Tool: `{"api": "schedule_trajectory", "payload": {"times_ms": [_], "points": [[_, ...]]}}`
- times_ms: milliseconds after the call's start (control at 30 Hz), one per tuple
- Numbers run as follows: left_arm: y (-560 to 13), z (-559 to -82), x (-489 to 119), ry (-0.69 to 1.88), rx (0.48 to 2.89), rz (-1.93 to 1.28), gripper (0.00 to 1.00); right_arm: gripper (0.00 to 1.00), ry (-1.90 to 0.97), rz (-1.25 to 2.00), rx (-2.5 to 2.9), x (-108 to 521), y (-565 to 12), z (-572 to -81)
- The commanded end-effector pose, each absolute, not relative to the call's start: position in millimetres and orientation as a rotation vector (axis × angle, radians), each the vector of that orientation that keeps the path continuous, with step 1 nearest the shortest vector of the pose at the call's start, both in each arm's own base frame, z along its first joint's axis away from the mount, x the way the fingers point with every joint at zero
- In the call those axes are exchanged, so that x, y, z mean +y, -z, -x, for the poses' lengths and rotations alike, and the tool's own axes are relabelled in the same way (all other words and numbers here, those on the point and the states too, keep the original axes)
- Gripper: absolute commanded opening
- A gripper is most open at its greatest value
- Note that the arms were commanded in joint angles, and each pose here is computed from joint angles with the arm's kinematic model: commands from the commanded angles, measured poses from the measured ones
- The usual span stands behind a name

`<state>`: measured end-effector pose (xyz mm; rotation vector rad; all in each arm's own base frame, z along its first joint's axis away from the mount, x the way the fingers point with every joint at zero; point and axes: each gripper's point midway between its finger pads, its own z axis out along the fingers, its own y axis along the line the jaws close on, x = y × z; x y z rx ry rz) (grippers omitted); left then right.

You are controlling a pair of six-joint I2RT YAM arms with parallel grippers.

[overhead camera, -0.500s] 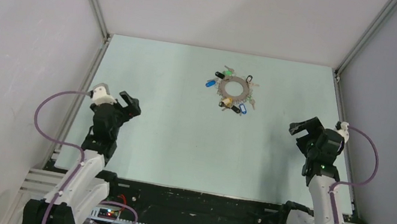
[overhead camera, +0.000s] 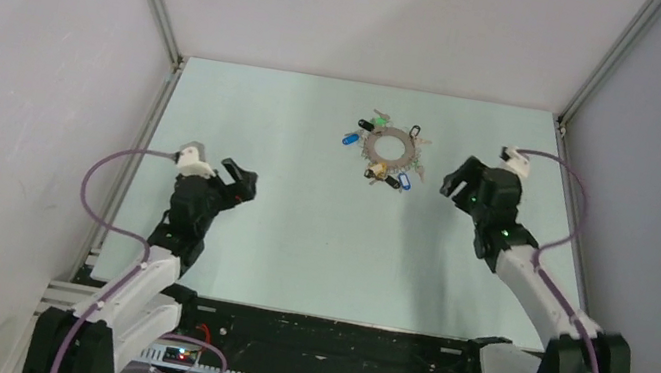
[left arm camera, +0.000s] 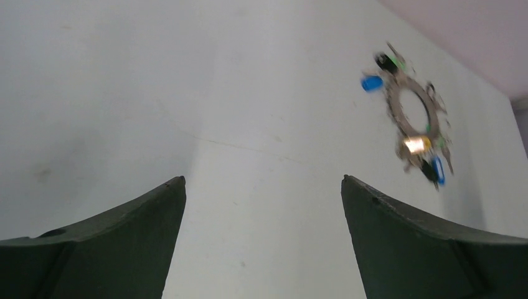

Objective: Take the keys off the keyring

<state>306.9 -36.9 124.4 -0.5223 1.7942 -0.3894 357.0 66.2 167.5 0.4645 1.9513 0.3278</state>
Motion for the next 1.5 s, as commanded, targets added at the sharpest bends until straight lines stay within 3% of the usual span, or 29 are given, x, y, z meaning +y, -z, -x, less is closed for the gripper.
{"api": "schedule_trajectory", "payload": {"times_ms": [0, 100, 200, 433, 700, 900, 967, 1067, 1133, 1467], "points": [[-168.1, -318.1, -77.8, 0.416, 1.730, 0.319, 0.98, 0.74, -0.203, -0.251, 1.945, 97.4, -176.8, -398.7], [-172.2, -313.7, -97.3, 0.421, 1.734, 0.236, 0.98, 0.69, -0.243, -0.151, 2.025, 127.7, -177.5, -422.9], [-175.4, -313.2, -106.3, 0.431, 1.736, 0.194, 0.98, 0.58, -0.275, -0.083, 2.143, 148.1, -144.3, -442.8], [-172.7, -315.2, -116.6, 0.450, 1.761, 0.154, 0.98, 0.53, -0.294, -0.024, 2.227, 172.7, -119.1, -496.9], [-173.7, -316.4, -118.0, 0.448, 1.764, 0.142, 0.98, 0.51, -0.185, 0.010, 2.410, 171.0, -59.9, -523.3], [-174.3, -316.5, -119.4, 0.453, 1.764, 0.134, 0.98, 0.44, -0.137, 0.014, 2.527, 164.4, -28.5, -514.0], [-175.3, -317.8, -120.6, 0.454, 1.765, 0.129, 0.98, 0.34, -0.147, 0.027, 2.547, 166.3, -24.4, -509.8], [-173.6, -319.1, -122.8, 0.457, 1.775, 0.120, 0.98, 0.09, -0.155, 0.057, 2.538, 171.3, -30.2, -505.9], [-173.6, -318.7, -124.3, 0.465, 1.777, 0.113, 0.98, 0.00, -0.179, 0.085, 2.520, 176.3, -39.3, -500.6], [-168.8, -318.4, -149.9, 0.567, 1.805, 0.024, 0.98, 0.00, -0.331, 0.217, 2.407, 205.0, -91.0, -420.0]]}}
